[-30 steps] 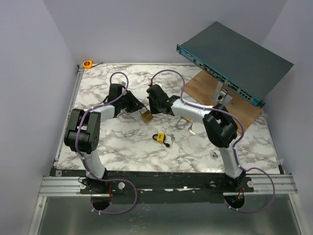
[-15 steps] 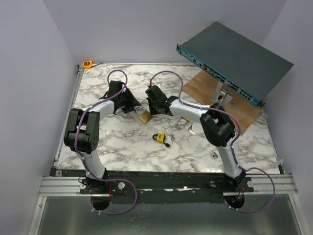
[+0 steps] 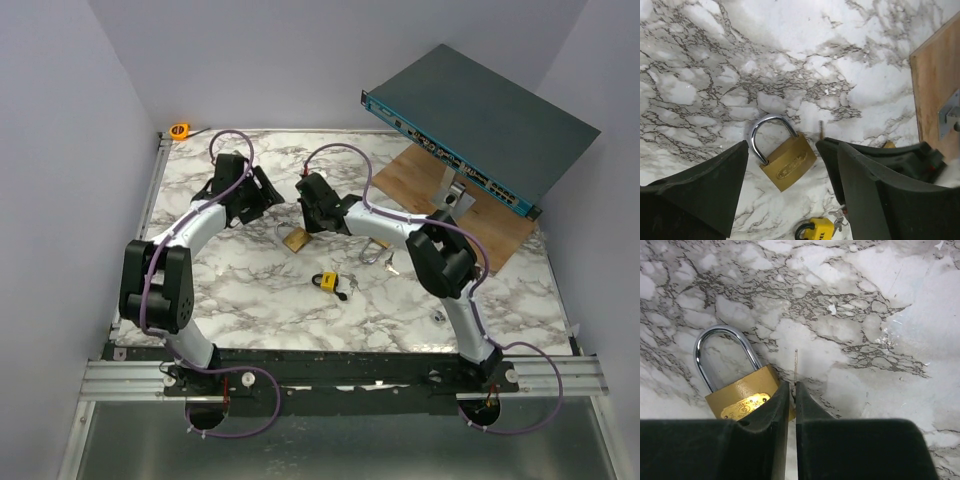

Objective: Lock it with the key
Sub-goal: Place the key at the center of the board.

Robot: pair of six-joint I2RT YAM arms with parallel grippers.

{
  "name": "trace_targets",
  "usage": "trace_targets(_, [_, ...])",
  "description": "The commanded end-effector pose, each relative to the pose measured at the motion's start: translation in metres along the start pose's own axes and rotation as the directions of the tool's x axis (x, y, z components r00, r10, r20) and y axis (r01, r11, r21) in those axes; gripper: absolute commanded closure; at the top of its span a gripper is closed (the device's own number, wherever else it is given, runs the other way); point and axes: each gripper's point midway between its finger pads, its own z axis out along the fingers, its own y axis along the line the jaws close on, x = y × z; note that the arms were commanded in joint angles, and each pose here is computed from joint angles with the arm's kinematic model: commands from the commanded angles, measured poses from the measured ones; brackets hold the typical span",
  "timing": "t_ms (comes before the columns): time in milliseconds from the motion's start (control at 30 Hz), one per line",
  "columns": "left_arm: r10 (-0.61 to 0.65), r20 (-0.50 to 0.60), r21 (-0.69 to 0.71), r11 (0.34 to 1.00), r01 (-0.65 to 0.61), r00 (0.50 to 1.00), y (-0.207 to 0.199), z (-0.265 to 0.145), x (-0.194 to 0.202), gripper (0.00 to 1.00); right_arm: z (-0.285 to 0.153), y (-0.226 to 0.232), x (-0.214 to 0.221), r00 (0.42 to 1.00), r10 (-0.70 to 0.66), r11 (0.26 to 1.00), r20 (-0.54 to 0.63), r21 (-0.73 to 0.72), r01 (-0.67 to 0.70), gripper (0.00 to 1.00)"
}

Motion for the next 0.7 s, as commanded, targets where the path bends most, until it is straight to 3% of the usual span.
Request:
trace_targets(0, [0.039, 0.09, 0.028, 0.999, -0.042, 0.995, -0.019, -0.034, -0.022, 0.28, 0.01, -0.008, 0.012, 0.999, -0.007, 0.999, -0.036, 0.038, 0.009, 0.83])
trace_targets(167, [0.054, 0.119, 0.085, 0.994, -0.064, 0.991, -0.035, -0.058, -0.025, 0.27, 0.001, -0.003, 0.004, 1.0, 0.003, 1.0, -0.019, 0.011, -0.003, 0.49])
trace_targets(267, [0.07, 0.137, 0.102, 0.991, -0.085, 0.988, -0.04, -0.072, -0.026, 0.26, -0.008, 0.002, -0.006, 1.0, 0.01, 1.0, 0.001, -0.011, -0.01, 0.38])
trace_targets(500, [0.12, 0.18, 0.155, 0.977, -0.148, 0.976, -0.056, -0.109, -0.026, 0.25, -0.043, 0.014, -0.036, 0.998, 0.035, 0.997, 0.061, -0.075, -0.03, 0.27])
trace_targets(667, [0.201, 0.227, 0.225, 0.941, -0.252, 0.953, -0.088, -0.151, -0.023, 0.25, -0.087, 0.02, -0.066, 0.988, 0.067, 0.991, 0.142, -0.126, -0.049, 0.24])
